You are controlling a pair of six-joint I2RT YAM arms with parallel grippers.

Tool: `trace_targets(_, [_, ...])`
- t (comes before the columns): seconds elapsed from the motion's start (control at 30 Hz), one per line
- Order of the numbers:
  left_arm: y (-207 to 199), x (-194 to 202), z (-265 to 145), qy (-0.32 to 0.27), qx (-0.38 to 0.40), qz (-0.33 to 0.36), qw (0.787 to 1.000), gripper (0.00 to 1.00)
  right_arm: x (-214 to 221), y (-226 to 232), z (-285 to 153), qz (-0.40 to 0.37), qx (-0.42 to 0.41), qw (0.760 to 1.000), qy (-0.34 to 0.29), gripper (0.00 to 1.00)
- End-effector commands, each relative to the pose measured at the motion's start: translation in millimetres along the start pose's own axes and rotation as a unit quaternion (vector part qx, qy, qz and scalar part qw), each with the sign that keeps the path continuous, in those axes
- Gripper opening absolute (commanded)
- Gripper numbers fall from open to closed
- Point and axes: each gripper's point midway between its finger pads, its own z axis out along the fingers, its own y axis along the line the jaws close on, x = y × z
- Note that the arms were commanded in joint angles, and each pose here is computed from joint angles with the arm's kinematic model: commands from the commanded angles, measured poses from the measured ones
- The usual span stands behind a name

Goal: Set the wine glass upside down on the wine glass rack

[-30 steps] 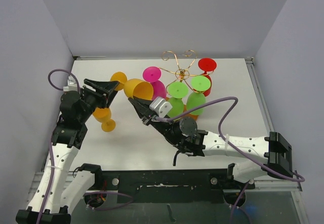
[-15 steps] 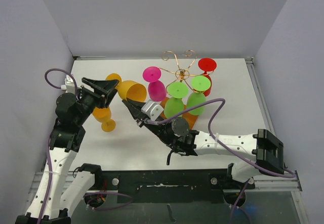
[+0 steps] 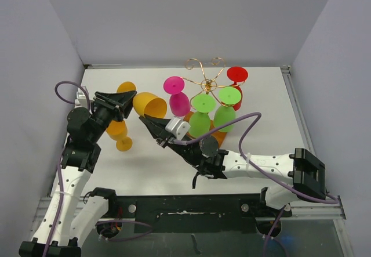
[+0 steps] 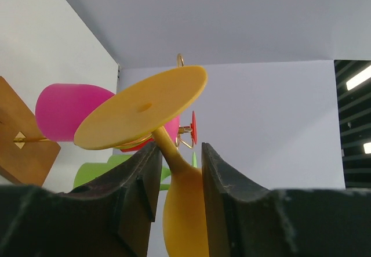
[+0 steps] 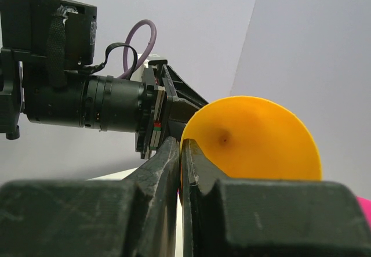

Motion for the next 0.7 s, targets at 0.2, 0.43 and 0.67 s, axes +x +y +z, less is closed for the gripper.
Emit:
trace_targets(0.2, [-57.8, -7.7, -10.9, -0.025, 0.095, 0.008, 0.995, 0.14, -42.2, 6.1, -14.5, 0.044, -0.035, 0.996, -0.07, 0.02])
trace_targets(0.43, [-71.0, -8.7, -11.7, -0.027, 0.117, 0.013, 0.993, 0.0, -44.6, 8.7, -19.6, 0.056, -0.049, 0.996, -0.052, 0.14])
trace_targets(0.67, [-76.2, -9.7, -10.9, -0.029, 0.124, 0.016, 0.992, 0.0, -40.0, 3.9, -18.8, 0.08, -0.031, 0.996, -0.037, 0.43])
